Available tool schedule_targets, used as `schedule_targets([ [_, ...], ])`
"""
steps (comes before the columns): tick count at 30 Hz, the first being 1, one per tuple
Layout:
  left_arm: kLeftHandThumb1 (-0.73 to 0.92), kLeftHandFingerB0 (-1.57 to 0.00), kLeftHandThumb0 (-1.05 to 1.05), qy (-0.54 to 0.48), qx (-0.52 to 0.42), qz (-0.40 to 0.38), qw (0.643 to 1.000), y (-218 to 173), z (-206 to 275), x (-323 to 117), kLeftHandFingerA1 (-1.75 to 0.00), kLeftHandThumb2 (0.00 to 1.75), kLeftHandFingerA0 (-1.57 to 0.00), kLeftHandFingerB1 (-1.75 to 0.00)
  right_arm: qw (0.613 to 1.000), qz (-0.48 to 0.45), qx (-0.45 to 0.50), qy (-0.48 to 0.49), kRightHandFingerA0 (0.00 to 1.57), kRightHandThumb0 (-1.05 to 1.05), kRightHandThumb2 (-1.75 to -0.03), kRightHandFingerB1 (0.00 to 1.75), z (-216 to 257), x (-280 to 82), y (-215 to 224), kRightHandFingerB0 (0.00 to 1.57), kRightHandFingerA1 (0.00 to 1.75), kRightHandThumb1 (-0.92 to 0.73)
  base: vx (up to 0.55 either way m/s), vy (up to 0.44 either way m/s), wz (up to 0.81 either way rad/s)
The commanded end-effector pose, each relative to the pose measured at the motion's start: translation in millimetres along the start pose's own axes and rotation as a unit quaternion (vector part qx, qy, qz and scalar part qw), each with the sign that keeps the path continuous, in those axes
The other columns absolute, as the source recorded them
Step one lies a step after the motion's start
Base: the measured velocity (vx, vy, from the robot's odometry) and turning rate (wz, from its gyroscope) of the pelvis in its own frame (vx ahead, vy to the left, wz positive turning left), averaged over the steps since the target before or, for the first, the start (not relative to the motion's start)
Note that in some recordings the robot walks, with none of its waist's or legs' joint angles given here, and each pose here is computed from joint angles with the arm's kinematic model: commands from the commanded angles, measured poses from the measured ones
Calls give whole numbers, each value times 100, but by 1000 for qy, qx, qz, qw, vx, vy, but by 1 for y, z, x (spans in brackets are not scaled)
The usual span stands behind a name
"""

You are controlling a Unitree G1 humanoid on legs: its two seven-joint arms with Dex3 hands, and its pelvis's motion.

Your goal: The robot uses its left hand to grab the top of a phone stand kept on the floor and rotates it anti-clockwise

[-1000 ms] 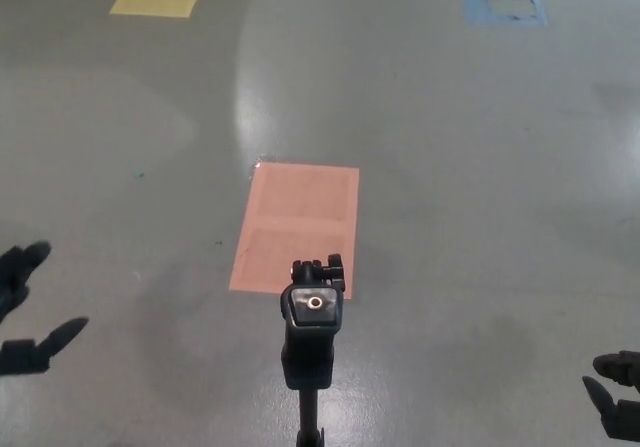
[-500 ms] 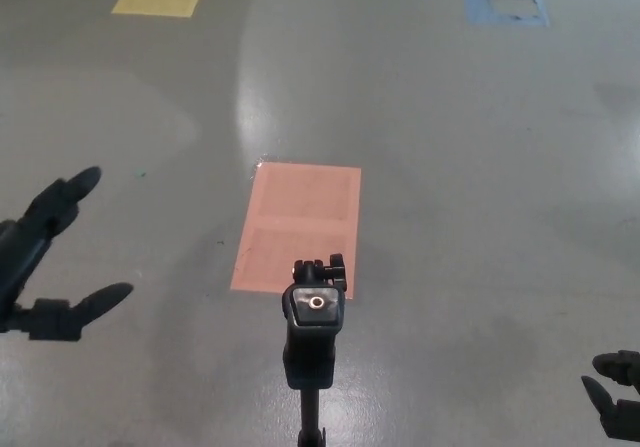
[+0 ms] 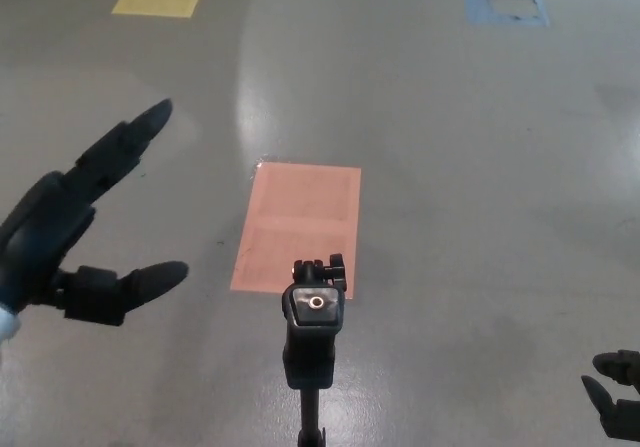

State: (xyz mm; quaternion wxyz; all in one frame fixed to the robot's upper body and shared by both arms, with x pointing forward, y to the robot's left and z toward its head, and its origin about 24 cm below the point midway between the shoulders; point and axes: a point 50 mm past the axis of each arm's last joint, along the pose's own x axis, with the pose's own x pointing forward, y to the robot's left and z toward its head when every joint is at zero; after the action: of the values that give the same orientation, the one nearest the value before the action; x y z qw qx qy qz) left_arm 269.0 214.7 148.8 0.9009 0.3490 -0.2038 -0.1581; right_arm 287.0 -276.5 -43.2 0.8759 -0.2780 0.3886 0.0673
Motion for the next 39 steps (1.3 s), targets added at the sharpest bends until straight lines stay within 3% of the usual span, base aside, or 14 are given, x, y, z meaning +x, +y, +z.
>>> schedule_targets([
  [1,41,0,-40,-260,108,-93,955,1,119,-15,-33,66,-6,-21,999,-34,13,-15,1,-69,-102,15,4,-3,-17,0,30,-76,0,0,0],
  [2,43,-2,-27,-269,108,-87,953,1,120,-15,-35,62,-8,-23,999,-33,13,-16,2,-68,-101,15,4,-3,-17,0,30,-75,0,0,0],
  [3,58,-3,-15,-285,108,-78,949,-1,123,-15,-50,99,0,-51,999,-33,14,-17,7,-69,-101,15,4,-4,-18,0,31,-74,0,0,0],
  [4,58,-3,-15,-293,108,-74,947,-1,125,-16,-50,99,0,-51,999,-33,15,-17,7,-69,-101,15,4,-4,-18,0,31,-74,0,0,0],
  [5,54,-9,-13,-301,111,-67,945,-1,129,-17,-28,57,-9,-35,999,-33,15,-17,6,-69,-101,15,4,-4,-18,0,31,-74,0,0,0],
  [14,64,-33,2,-346,123,-19,930,-1,146,-27,-32,64,-12,-40,999,-30,12,-11,3,-76,-105,12,2,-4,-18,1,29,-78,0,0,0],
  [15,64,-33,2,-346,122,-19,930,-1,146,-28,-32,64,-12,-40,999,-30,12,-11,3,-76,-105,12,2,-4,-18,1,29,-78,0,0,0],
  [16,44,-24,2,-345,124,-19,930,-1,148,-28,-47,96,-3,-54,999,-29,11,-10,1,-76,-107,12,2,-4,-18,0,28,-80,0,0,0],
  [29,44,-20,-4,-340,119,-50,932,-13,153,-34,-49,96,-7,-53,999,-33,-10,-1,1,-73,-105,13,0,-4,-17,0,23,-79,0,0,0],
  [31,41,-19,-7,-338,112,-64,932,-17,150,-32,-47,90,-5,-52,999,-35,-15,1,5,-77,-102,11,0,-4,-17,4,27,-78,0,0,0],
  [32,60,-27,-10,-337,110,-69,932,-19,149,-31,-34,57,-18,-36,999,-34,-13,0,4,-74,-102,13,0,-4,-17,3,27,-76,0,0,0],
  [33,55,-17,-17,-335,109,-80,932,-23,145,-29,-36,60,-17,-35,999,-33,-12,-2,3,-74,-104,12,-1,-4,-17,1,33,-78,0,0,0],
  [36,54,-16,-18,-328,111,-94,933,-29,138,-25,-36,59,-17,-34,999,-28,-13,-10,3,-74,-104,12,0,-4,-17,1,35,-78,0,0,0],
  [39,52,-15,-17,-316,109,-106,936,-34,130,-21,-34,57,-15,-33,1000,-27,4,-12,3,-75,-104,12,-1,-4,-16,2,25,-78,0,0,0],
])
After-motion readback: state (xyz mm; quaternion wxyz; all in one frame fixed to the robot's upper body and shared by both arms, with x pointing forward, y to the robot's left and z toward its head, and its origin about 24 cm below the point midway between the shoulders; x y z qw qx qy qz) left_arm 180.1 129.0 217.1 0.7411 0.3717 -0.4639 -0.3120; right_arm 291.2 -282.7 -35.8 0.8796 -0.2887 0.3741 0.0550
